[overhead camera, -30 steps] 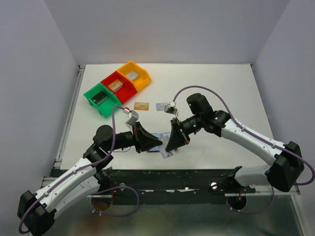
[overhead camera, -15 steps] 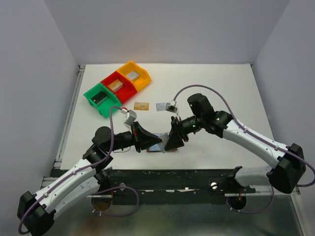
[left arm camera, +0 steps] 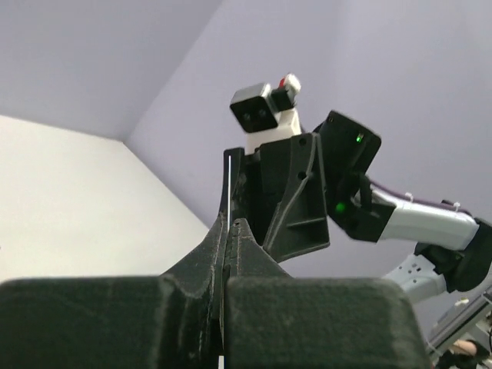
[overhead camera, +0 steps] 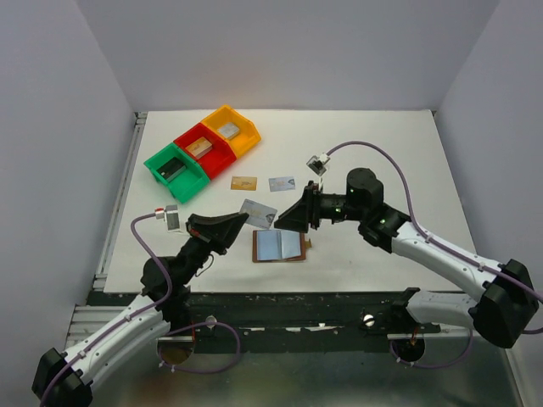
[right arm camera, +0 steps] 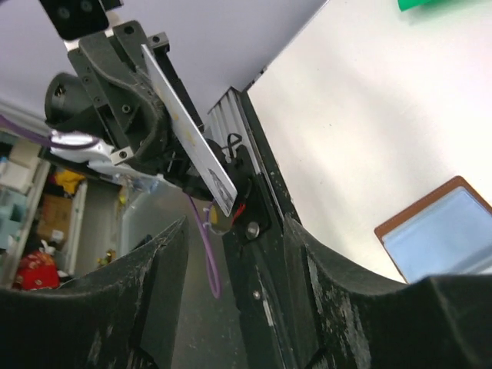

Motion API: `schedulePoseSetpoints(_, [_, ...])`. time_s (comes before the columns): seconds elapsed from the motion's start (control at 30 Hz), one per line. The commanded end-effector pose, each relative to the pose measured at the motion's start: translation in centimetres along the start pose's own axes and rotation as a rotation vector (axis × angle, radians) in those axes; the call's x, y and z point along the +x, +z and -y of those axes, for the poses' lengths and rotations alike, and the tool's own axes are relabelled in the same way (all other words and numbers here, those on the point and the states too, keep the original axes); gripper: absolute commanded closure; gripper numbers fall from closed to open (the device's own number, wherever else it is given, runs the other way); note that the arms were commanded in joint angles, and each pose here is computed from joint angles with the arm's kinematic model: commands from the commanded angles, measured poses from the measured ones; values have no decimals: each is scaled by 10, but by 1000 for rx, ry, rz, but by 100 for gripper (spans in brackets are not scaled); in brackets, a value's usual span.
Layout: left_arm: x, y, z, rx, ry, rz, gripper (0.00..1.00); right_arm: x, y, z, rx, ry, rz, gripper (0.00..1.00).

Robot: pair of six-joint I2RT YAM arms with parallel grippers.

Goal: Take the credit cards out of the card holder
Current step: Remove the credit card from the card holder, then place the credit card at the center of the board.

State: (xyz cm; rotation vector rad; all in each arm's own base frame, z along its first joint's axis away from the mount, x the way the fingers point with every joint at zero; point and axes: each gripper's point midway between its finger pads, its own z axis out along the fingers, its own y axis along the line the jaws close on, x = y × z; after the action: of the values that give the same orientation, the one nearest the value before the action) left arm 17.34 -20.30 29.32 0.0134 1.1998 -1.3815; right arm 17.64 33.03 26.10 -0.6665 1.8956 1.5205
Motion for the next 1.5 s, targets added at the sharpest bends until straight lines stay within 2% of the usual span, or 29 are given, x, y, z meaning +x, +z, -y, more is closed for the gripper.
schedulePoseSetpoints(0.0, [-39, 0, 9, 24, -31, 197, 100, -23, 12, -15, -120, 25, 100, 40])
schedulePoseSetpoints(0.23, [-38, -2, 12, 63, -76, 217, 100, -34, 20, -27, -248, 50, 149, 40])
schedulePoseSetpoints(0.43, [-38, -1, 13, 69, -90, 216, 100, -40, 24, -34, -292, 48, 152, 47])
schedulePoseSetpoints(0.67, [-37, -1, 11, 64, -92, 215, 100, -36, 25, -36, -326, 51, 132, 63])
schedulePoseSetpoints(0.87, [-33, 0, 13, 76, -83, 198, 100, -37, 22, -43, -348, 30, 129, 87])
schedulePoseSetpoints(0.9, [-32, -1, 13, 77, -84, 191, 91, -37, 20, -44, -351, 26, 126, 93])
schedulePoseSetpoints(0.93, [-31, -2, 13, 78, -81, 188, 64, -37, 20, -44, -349, 22, 122, 99])
schedulePoseSetpoints(1.0, [-32, -4, 11, 63, -77, 189, 11, -39, 16, -37, -320, 30, 117, 100])
schedulePoseSetpoints(1.03, [-33, -6, 8, 42, -67, 190, 1, -41, 13, -33, -302, 33, 112, 100])
schedulePoseSetpoints(1.13, [-35, -12, -18, -134, -18, 174, 1, -46, -2, 3, -129, 93, 80, 100])
schedulePoseSetpoints(1.17, [-47, -16, -23, -189, 2, 209, 1, -49, -8, 23, -40, 106, 72, 100])
schedulePoseSetpoints(1.23, [-52, -28, -47, -362, 17, 209, 1, -46, -19, 65, 167, 157, 6, 100])
schedulePoseSetpoints(1.3, [-54, -38, -59, -467, 44, 186, 1, -39, -28, 107, 343, 197, -77, 100])
schedulePoseSetpoints(1.37, [-46, -40, -62, -498, 82, 109, 1, -33, -36, 139, 457, 236, -173, 100])
schedulePoseSetpoints(1.47, [-17, -39, -68, -530, 92, -67, 1, -27, -35, 173, 506, 281, -269, 100])
